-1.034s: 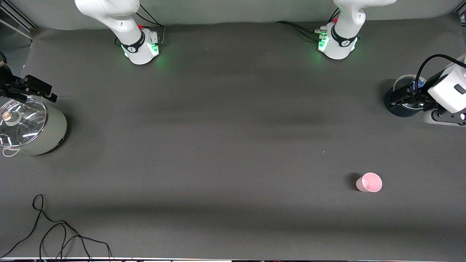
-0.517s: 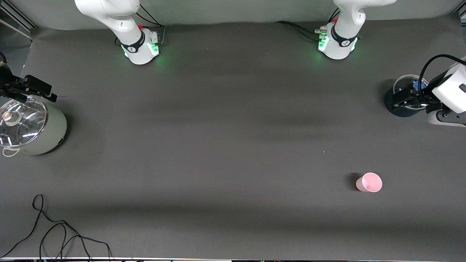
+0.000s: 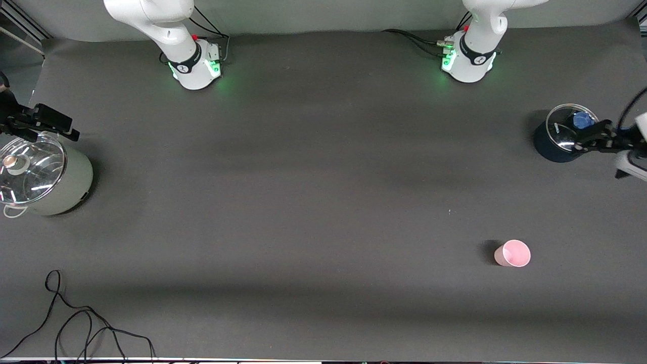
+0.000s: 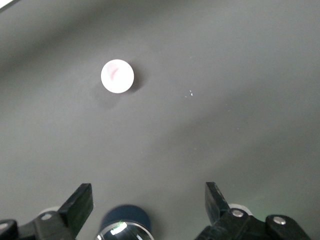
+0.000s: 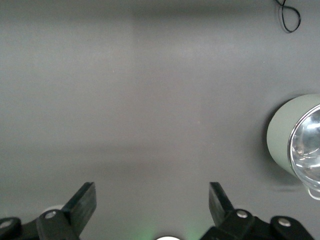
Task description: Transfer pink cup from left to right arm
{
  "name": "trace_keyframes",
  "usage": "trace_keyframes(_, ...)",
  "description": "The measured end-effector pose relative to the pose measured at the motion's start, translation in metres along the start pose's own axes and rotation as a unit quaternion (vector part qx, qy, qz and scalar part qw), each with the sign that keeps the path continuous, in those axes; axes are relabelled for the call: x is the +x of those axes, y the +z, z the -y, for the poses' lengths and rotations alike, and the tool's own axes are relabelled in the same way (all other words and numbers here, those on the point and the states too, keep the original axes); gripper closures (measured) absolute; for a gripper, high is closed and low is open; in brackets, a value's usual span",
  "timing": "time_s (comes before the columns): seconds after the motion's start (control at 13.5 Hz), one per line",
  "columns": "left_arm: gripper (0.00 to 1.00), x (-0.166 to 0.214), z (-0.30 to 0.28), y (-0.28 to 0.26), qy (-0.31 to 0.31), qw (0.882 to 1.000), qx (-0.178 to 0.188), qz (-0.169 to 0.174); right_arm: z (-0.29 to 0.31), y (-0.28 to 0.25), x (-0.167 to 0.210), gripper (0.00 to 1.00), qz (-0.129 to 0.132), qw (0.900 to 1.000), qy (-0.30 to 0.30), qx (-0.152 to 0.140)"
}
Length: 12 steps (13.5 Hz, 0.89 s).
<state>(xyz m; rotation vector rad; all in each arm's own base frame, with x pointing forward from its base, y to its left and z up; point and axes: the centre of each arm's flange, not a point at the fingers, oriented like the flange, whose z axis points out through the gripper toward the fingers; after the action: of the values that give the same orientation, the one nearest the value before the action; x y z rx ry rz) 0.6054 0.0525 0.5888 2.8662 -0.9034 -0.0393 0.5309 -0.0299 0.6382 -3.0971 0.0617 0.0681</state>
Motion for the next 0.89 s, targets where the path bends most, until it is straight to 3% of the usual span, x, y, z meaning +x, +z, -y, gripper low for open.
trace_keyframes(0.22, 0.0, -0.019, 0.06, 0.024, 0.086, 0.993, -0.061, -0.053, 0.0, 0.0, 0.0, 0.0, 0.001, 1.0, 0.0, 0.0)
trace_keyframes(0.44, 0.0, -0.04, 0.115, 0.056, 0.155, 0.975, -0.097, -0.124, 0.0, 0.0, 0.0, 0.0, 0.002, 1.0, 0.0, 0.0)
trace_keyframes(0.89, 0.0, -0.079, 0.21, 0.181, 0.245, 0.915, -0.165, -0.276, 0.0, 0.001, -0.001, 0.0, 0.004, 1.0, 0.0, 0.0)
